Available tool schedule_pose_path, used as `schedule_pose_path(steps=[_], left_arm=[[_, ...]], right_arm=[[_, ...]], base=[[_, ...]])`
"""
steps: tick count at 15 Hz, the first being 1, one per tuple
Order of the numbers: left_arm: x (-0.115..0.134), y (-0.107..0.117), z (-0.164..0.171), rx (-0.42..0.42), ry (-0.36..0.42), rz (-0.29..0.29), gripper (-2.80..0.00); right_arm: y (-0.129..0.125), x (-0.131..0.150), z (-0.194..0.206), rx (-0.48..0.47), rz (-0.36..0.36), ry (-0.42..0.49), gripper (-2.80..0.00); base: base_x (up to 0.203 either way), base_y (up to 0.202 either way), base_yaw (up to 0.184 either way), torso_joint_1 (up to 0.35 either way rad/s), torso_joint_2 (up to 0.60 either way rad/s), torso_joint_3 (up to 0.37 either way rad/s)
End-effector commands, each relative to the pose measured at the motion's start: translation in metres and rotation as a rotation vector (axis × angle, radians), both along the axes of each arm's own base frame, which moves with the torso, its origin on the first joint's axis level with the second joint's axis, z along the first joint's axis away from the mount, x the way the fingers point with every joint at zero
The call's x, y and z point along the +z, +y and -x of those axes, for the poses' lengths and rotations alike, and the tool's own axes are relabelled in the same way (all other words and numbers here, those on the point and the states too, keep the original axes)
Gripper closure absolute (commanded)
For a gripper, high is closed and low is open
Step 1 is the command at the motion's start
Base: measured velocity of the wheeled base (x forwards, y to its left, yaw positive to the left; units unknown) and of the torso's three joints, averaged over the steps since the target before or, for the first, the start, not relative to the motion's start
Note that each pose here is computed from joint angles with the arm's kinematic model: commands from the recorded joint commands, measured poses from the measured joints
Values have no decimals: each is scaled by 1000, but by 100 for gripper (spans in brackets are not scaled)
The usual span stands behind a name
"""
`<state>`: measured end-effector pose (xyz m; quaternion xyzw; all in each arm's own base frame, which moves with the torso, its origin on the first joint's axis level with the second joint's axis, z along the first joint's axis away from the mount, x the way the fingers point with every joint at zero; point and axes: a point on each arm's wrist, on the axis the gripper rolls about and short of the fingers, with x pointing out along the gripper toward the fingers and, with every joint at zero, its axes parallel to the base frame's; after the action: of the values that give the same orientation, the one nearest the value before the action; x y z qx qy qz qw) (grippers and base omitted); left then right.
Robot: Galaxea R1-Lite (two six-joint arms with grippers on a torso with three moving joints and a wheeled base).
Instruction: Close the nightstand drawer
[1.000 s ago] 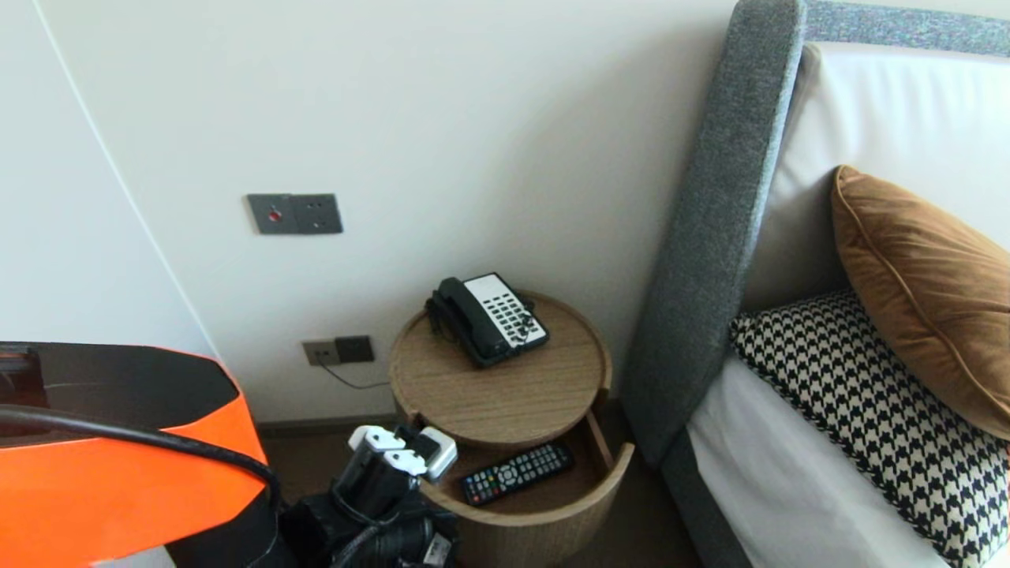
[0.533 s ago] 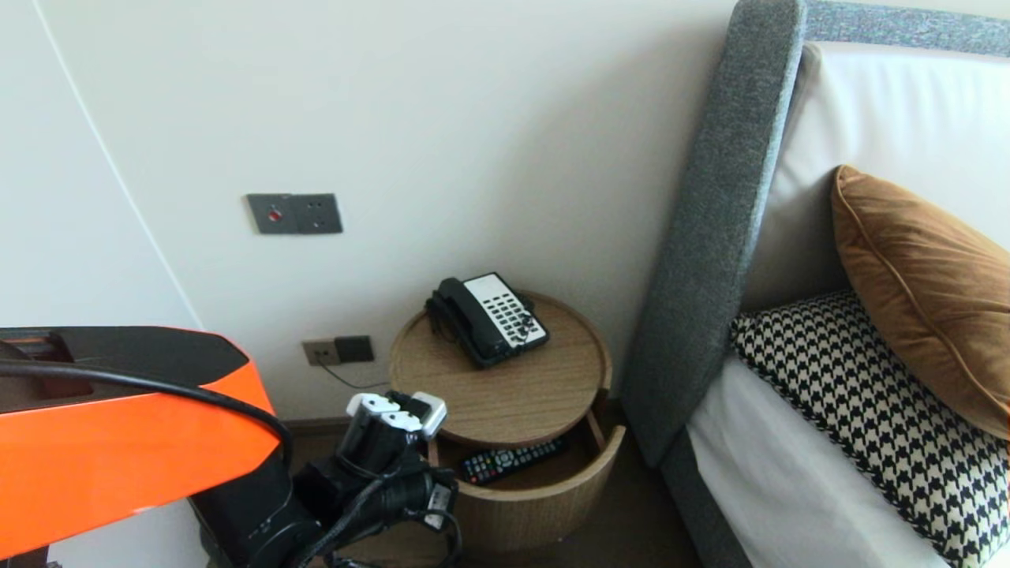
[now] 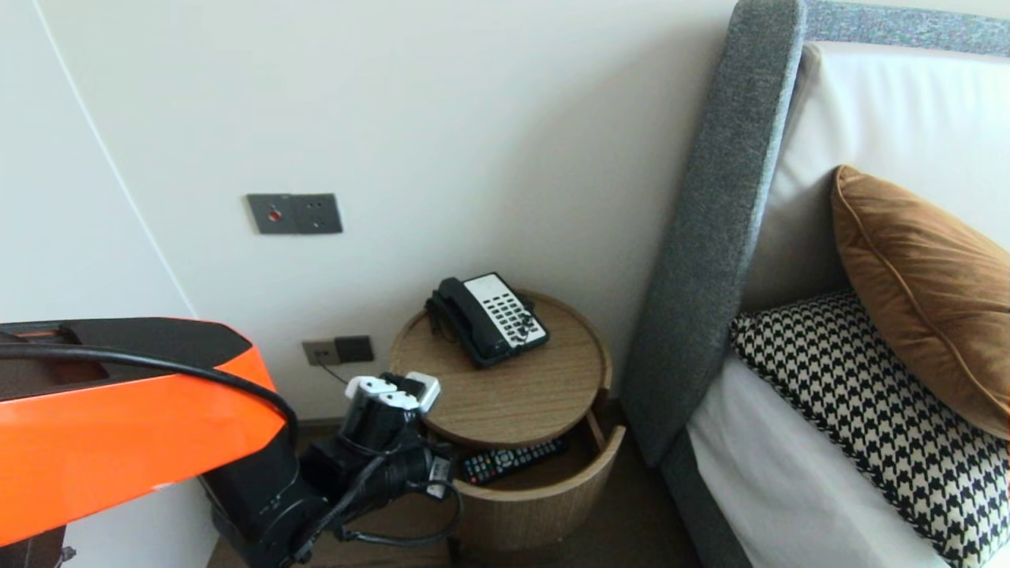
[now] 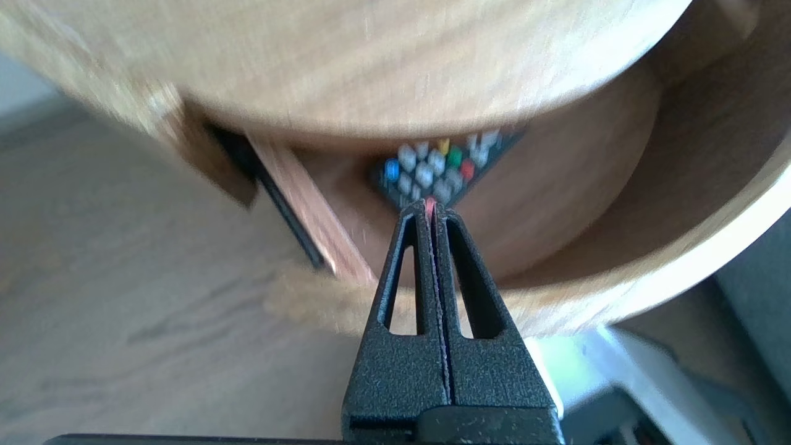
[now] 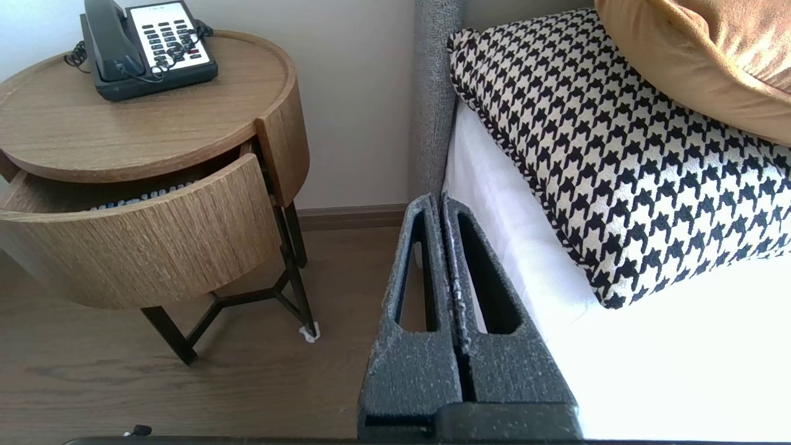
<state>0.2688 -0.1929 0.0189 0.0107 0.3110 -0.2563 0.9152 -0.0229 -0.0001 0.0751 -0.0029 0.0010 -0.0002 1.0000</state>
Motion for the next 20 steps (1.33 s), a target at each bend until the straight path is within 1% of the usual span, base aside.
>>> schedule_pose_path(steps=[1, 2, 3, 6, 8, 9, 12, 15, 17, 20], left_arm=[[17, 0, 1, 0, -50, 33, 0], [23, 2, 4, -5, -54, 39, 0], [23, 5, 9, -14, -37, 30, 0], [9, 9, 31, -63, 56, -18, 0], [1, 9, 47, -118, 116, -38, 0], [-1, 7, 51, -139, 128, -43, 0], [-10, 0, 56, -165, 152, -60, 0], [-18, -6, 53, -166, 166, -67, 0], [-20, -10, 49, -146, 174, -51, 0], [-21, -13, 45, -139, 171, -41, 0]], right_arm=[[0, 0, 0, 0, 0, 0, 0], [0, 0, 0, 0, 0, 0, 0], [0, 0, 0, 0, 0, 0, 0], [0, 0, 0, 0, 0, 0, 0], [0, 0, 0, 0, 0, 0, 0], [0, 0, 0, 0, 0, 0, 0], [0, 0, 0, 0, 0, 0, 0], [0, 0, 0, 0, 0, 0, 0], [0, 0, 0, 0, 0, 0, 0], [0, 0, 0, 0, 0, 0, 0]], base=[[0, 0, 0, 0, 0, 0], [0, 0, 0, 0, 0, 0], [0, 0, 0, 0, 0, 0], [0, 0, 0, 0, 0, 0], [0, 0, 0, 0, 0, 0], [0, 0, 0, 0, 0, 0], [0, 0, 0, 0, 0, 0], [0, 0, 0, 0, 0, 0], [0, 0, 0, 0, 0, 0], [0, 0, 0, 0, 0, 0]])
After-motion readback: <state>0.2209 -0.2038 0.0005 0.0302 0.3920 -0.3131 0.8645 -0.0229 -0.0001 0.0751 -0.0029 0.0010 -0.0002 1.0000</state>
